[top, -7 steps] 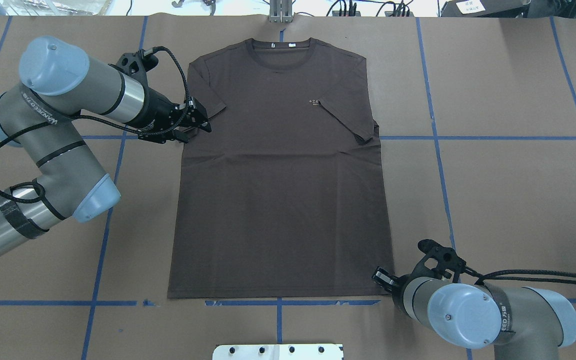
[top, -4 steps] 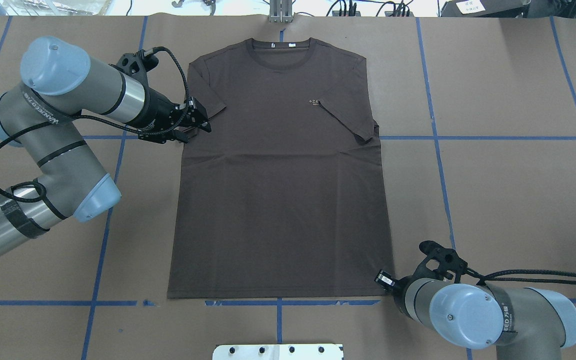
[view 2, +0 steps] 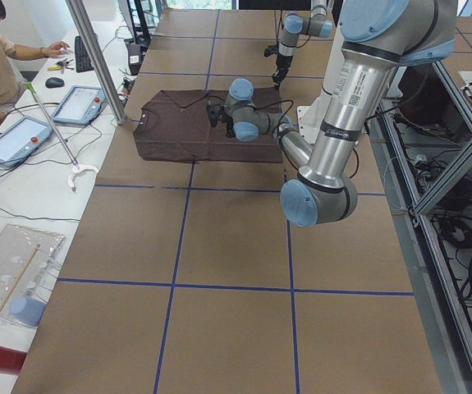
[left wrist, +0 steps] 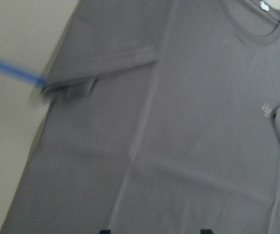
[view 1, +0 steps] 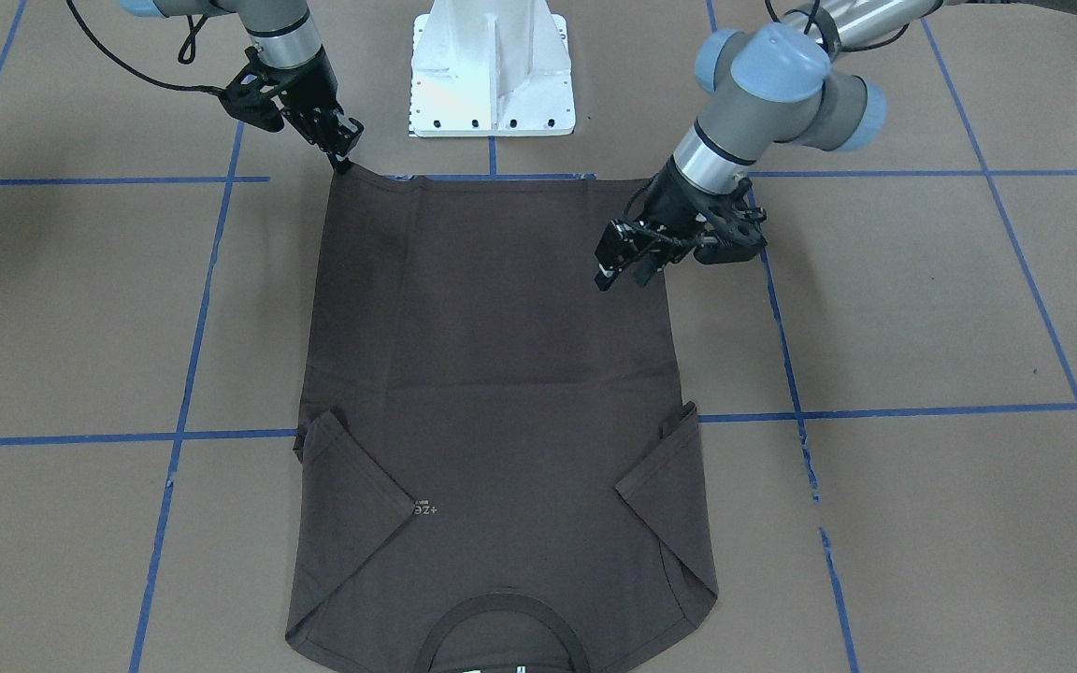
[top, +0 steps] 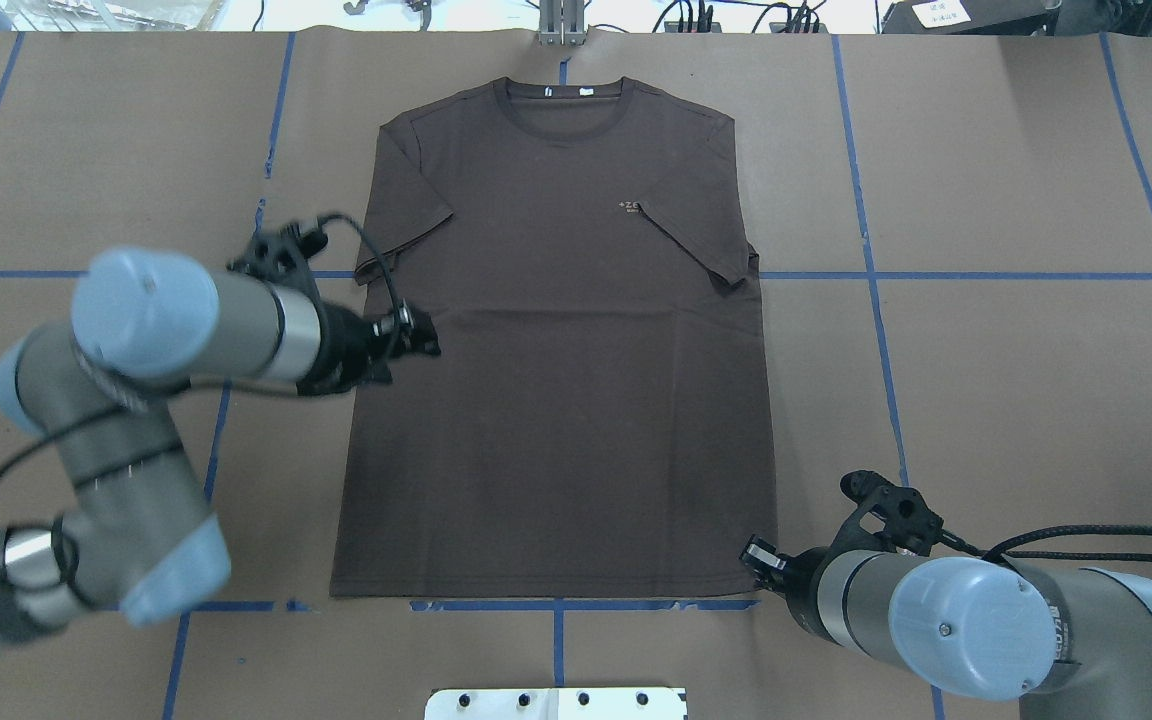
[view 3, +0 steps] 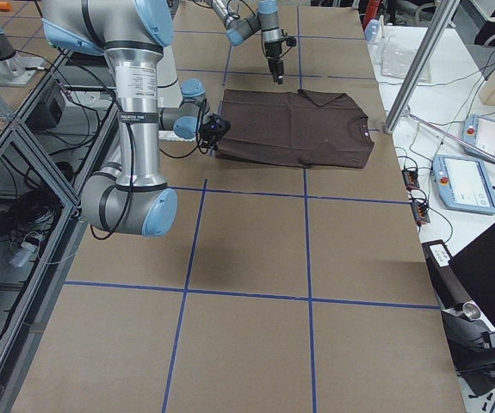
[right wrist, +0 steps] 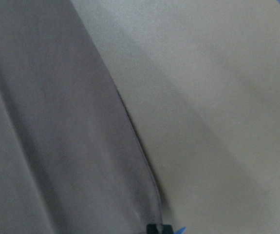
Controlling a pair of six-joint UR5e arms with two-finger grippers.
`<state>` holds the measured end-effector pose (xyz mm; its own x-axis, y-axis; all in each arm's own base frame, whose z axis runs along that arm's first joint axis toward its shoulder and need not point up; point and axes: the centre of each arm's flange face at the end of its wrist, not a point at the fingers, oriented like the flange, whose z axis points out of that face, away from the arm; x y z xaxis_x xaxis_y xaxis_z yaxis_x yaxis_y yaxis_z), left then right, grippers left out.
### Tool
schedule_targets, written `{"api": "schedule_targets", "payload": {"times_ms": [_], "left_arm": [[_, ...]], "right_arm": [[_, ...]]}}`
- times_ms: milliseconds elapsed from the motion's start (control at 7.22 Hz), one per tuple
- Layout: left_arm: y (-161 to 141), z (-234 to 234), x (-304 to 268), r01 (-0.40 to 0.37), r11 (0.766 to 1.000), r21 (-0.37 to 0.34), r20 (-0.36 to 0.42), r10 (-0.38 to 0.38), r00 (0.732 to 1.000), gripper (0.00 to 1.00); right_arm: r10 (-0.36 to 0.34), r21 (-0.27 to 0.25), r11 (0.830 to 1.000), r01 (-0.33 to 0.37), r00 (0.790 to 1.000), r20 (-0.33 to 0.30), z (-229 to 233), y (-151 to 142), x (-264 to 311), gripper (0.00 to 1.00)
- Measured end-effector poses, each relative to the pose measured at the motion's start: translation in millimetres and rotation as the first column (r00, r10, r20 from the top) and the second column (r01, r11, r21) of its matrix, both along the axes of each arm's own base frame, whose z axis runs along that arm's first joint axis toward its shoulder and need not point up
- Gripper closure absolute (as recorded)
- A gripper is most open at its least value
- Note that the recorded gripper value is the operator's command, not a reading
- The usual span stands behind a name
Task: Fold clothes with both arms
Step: 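Move both grippers to the shirt hem corners nearest the robot, then grasp the hem corners with both grippers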
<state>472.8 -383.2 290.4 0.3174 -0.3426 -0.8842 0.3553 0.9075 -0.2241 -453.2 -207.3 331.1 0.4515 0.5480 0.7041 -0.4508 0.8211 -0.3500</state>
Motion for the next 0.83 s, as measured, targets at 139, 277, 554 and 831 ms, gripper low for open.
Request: {"api": "schedule_targets", "payload": {"times_ms": [139, 277, 554, 831], "left_arm": [[56, 12, 28, 0.016, 0.999, -0.034, 0.081, -0.013, 0.997, 0.33], [95, 22, 42, 0.018, 0.998, -0.054, 0.155, -0.01, 0.988, 0.36], [137, 46, 38, 0.005, 0.996, -0.092, 0.249, 0.018, 0.968, 0.37], [153, 50, 29, -0.013, 0.993, -0.118, 0.297, 0.048, 0.954, 0.38]], "right_arm": [[0.0, -0.002, 1.0, 0.0, 1.0, 0.006, -2, -1, 2, 1.0], [-0.001, -0.002, 1.0, 0.001, 1.0, 0.01, -4, -1, 2, 1.0], [-0.003, -0.001, 1.0, 0.003, 1.0, 0.014, -6, -1, 1, 1.0], [-0.004, -0.001, 1.0, 0.004, 1.0, 0.016, -7, -1, 1, 1.0]]}}
